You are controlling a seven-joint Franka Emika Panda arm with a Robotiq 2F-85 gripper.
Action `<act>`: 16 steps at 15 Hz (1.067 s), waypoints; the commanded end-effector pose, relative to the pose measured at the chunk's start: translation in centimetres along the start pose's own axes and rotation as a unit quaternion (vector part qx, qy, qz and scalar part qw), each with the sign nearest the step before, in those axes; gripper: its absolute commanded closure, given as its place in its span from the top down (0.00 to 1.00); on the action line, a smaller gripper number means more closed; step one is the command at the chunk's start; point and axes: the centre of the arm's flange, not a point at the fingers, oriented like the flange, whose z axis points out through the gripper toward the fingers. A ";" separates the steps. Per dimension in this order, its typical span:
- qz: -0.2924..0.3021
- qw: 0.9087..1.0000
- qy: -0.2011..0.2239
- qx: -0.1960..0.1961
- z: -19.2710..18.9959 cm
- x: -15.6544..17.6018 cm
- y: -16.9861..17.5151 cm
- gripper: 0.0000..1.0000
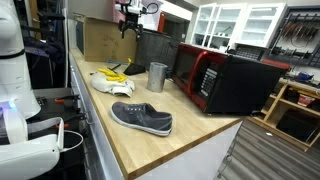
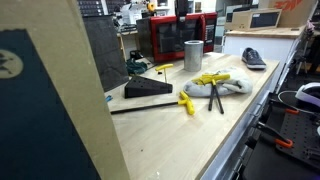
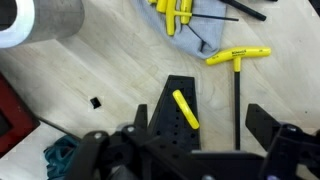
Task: Remove one wrench from the black stand and put it on the counter.
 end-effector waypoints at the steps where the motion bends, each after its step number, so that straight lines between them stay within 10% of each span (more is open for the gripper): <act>1: 0.029 1.000 0.004 -0.003 -1.8 -3.1 -1.4 1.00; 16: 0.040 0.998 -0.053 0.012 -3.3 -4.4 -3.9 1.00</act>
